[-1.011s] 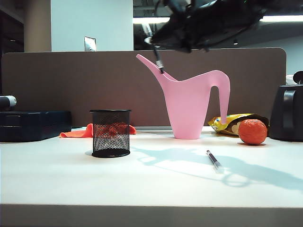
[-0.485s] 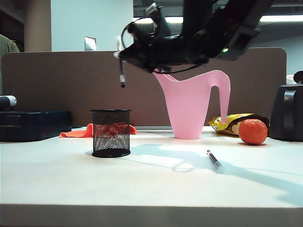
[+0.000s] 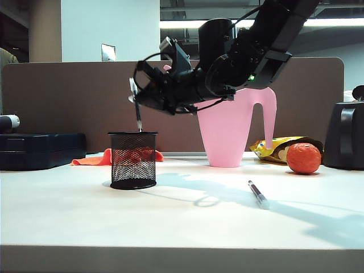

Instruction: Pick up a few water-based pens and put them in the pen basket.

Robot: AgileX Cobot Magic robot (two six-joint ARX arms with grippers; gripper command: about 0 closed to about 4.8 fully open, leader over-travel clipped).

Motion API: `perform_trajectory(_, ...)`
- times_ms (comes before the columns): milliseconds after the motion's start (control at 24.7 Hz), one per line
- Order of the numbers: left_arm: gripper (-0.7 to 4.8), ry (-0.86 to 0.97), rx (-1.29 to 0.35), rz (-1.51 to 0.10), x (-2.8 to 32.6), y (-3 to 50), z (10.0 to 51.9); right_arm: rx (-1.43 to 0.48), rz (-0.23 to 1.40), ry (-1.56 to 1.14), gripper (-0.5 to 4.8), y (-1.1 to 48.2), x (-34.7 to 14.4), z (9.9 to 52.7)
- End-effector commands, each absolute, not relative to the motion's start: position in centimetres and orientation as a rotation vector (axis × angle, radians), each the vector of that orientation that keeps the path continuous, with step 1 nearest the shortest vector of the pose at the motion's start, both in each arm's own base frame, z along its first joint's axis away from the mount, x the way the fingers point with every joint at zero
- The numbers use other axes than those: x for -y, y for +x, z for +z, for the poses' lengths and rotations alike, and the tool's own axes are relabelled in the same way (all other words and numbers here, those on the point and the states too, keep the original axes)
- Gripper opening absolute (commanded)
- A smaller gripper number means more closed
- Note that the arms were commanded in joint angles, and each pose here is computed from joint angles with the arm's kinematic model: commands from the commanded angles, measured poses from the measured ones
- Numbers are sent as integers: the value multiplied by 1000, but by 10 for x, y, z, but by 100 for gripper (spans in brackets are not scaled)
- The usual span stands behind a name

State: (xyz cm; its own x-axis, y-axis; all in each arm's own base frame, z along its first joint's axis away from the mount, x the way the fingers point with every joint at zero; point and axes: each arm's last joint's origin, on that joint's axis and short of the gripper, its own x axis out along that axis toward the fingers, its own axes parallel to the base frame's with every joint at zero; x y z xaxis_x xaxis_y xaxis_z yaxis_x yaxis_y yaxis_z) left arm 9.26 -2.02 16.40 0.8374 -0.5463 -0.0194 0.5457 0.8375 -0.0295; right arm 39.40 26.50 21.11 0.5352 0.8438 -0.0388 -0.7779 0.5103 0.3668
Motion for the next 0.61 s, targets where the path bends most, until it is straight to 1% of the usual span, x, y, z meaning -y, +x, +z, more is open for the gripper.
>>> perform_trajectory(40,-4,-19,-19,-583,20,92,165,-195,996,302,-5,393,-267,215)
perform_trajectory(162,-4,-18,-19,-583,20,92,165,-205,1007,303,-2,393,-267,215)
perform_trajectory(283,-4,-18,-19,-583,20,92,165,-216,1004,308,73,393,-267,214)
perform_trajectory(324,-4,-18,-19,-583,20,92,165,-223,1002,308,91,393,-267,214)
perform_trajectory(364,-4,-19,-19,-583,20,92,165,-226,1002,308,96,393,-267,213)
perform_trajectory(526,-4,-19,-19,-583,20,92,165,-239,1005,326,95,392,-267,214)
perform_trajectory(566,-4,-18,-19,-583,20,92,165,-243,1020,331,74,391,-267,216)
perform_trajectory(607,-4,-18,-19,-583,20,92,165,-247,1028,330,15,391,-266,218)
